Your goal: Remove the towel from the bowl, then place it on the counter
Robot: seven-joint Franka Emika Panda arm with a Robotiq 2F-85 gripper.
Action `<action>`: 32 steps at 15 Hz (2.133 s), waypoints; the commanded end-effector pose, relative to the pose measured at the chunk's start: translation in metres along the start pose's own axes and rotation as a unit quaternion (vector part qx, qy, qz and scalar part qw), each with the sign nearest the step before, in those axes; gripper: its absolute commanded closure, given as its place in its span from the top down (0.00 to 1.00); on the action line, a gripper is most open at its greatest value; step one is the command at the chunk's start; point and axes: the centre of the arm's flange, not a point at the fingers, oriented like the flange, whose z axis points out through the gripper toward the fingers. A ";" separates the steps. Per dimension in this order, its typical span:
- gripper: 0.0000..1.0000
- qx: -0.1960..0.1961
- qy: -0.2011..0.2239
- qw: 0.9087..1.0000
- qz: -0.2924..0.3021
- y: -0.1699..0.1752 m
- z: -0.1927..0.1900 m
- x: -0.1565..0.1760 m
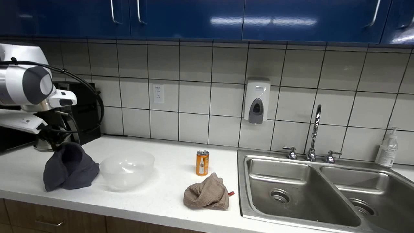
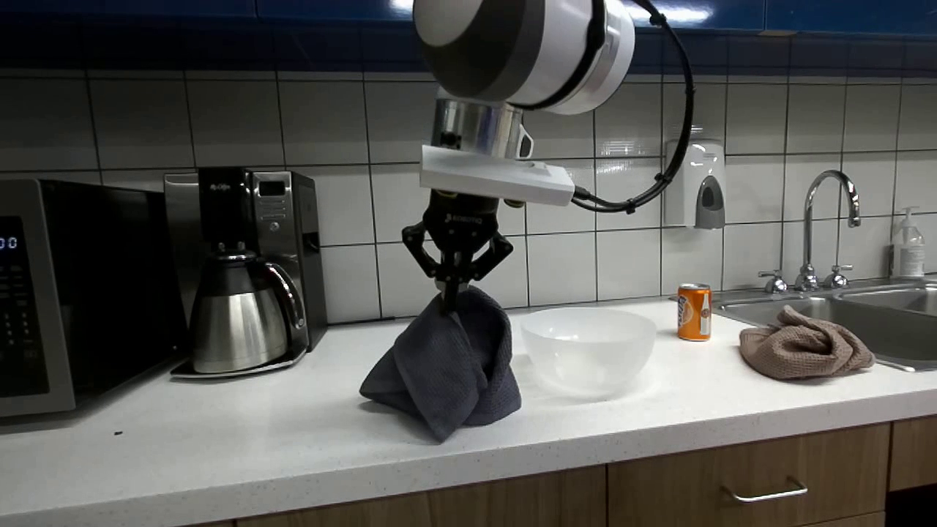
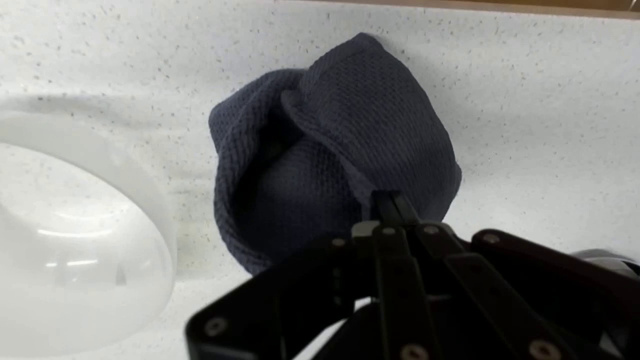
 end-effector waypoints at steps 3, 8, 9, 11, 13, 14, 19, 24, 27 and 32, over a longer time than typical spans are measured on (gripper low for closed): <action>0.40 -0.004 -0.020 1.000 0.016 0.004 0.017 -0.003; 0.79 -0.010 -0.013 1.000 0.011 0.000 0.004 -0.003; 0.86 -0.010 -0.009 1.000 0.010 -0.001 0.000 -0.003; 0.99 -0.013 -0.001 1.000 0.007 -0.005 -0.008 -0.004; 1.00 -0.016 0.007 1.000 0.003 -0.008 -0.016 -0.003; 1.00 -0.017 0.012 1.000 0.001 -0.011 -0.022 -0.003; 1.00 -0.024 0.046 0.999 -0.011 -0.028 -0.061 -0.005; 1.00 -0.044 0.053 0.998 -0.006 -0.046 -0.105 -0.023; 1.00 -0.056 0.052 0.997 -0.004 -0.062 -0.133 -0.043; 1.00 -0.098 0.053 0.994 0.008 -0.092 -0.167 -0.081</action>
